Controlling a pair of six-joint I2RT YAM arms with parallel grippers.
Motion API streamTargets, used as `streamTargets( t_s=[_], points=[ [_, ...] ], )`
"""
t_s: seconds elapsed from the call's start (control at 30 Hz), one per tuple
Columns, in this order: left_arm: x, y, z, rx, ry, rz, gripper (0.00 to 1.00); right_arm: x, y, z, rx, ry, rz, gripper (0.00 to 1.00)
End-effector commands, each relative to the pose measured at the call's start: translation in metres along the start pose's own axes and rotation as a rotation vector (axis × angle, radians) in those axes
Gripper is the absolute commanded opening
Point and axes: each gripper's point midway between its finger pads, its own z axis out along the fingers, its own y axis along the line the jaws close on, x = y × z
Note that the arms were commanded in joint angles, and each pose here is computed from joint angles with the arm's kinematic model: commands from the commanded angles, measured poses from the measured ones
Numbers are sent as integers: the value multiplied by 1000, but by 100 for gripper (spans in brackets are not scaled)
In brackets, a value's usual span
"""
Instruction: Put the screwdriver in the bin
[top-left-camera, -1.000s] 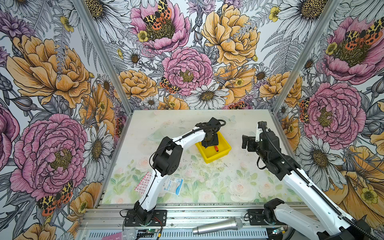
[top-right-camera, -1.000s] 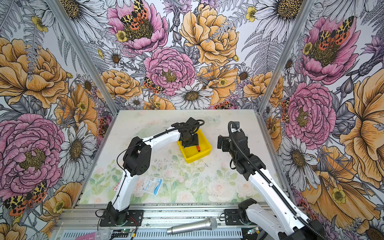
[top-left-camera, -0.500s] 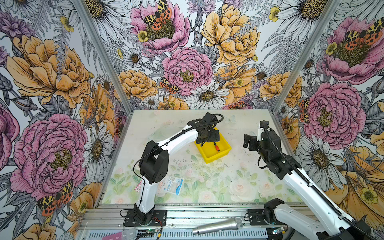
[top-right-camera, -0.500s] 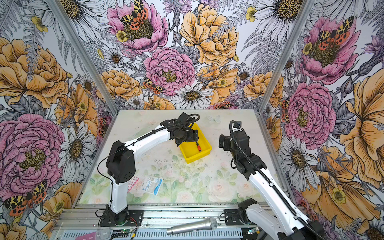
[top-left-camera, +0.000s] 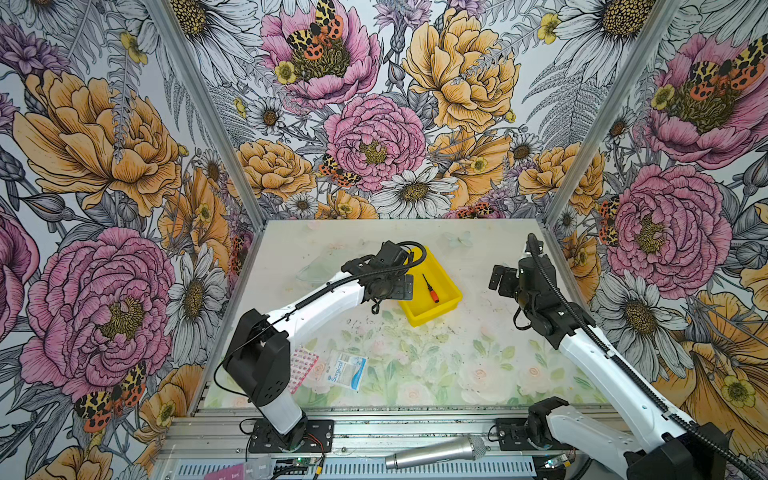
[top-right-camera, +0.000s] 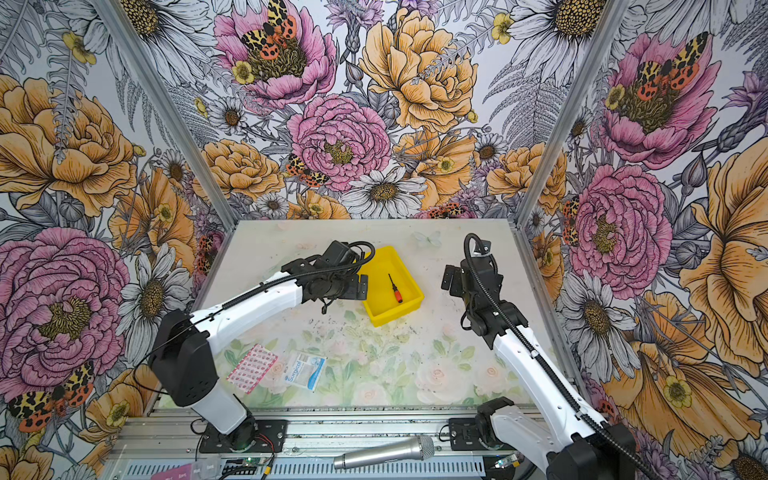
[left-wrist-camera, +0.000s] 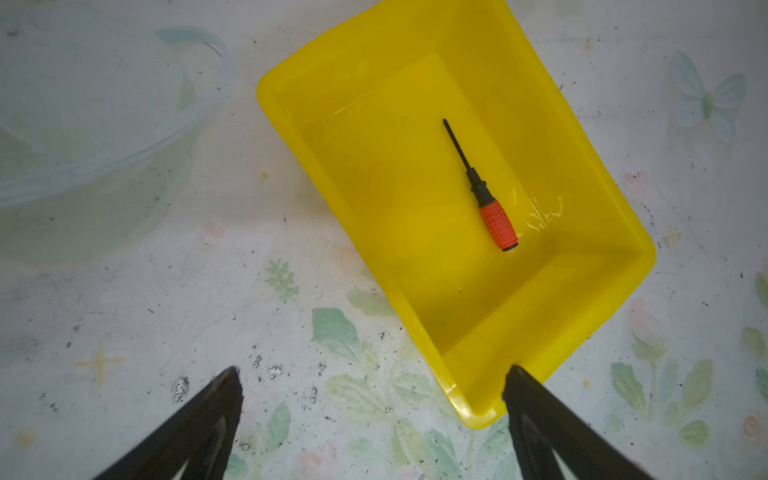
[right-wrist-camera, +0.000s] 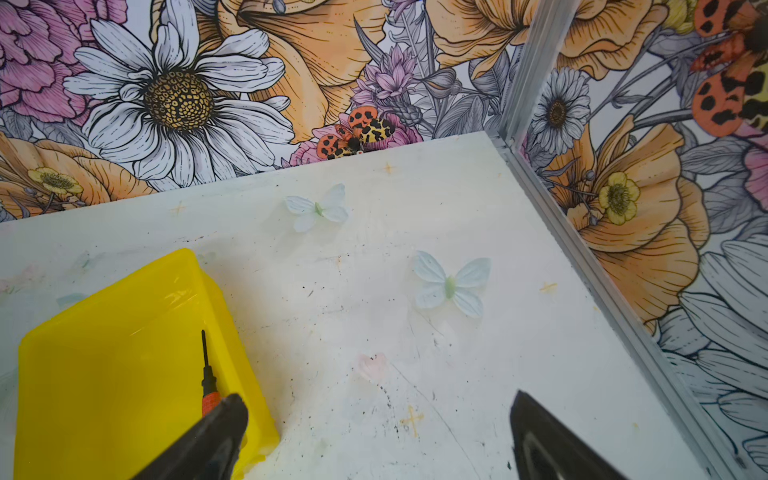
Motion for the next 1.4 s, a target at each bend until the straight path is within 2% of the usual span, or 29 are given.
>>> streamTargets(
  t_s=[0.0,0.2,0.37,0.63,0.73,0.83,0.9,1.1,1.23,1.37],
  points=[
    [-16,44,-18,-46,-139,-50,99,5,-14,6,52,0,70,100],
    [-4,120,-41,-143,-256,-131,98,19,-33,11,112,19,68,99],
    [6,161,-57,-206,-335,-156,99,33,-73,6,302,-30,81,99],
    [19,211,-70,-411,-407,-174,99,59,-84,17,260,-56,-28,99],
    [27,215,-60,-380,-393,-138,99,67,-90,21,277,-42,-68,100],
    [32,209,-54,-303,-447,-53,99,78,-92,28,275,-12,-99,99],
    [34,209,-54,-265,-501,-36,99,85,-92,31,263,-6,-99,100],
    [52,244,-47,-332,-594,-124,99,95,-90,43,237,-42,-74,99],
    [39,253,-51,-358,-659,-110,99,83,-92,52,251,-97,-60,100],
    [20,248,-43,-319,-695,-62,99,71,-92,68,253,-128,-42,100]
  ],
)
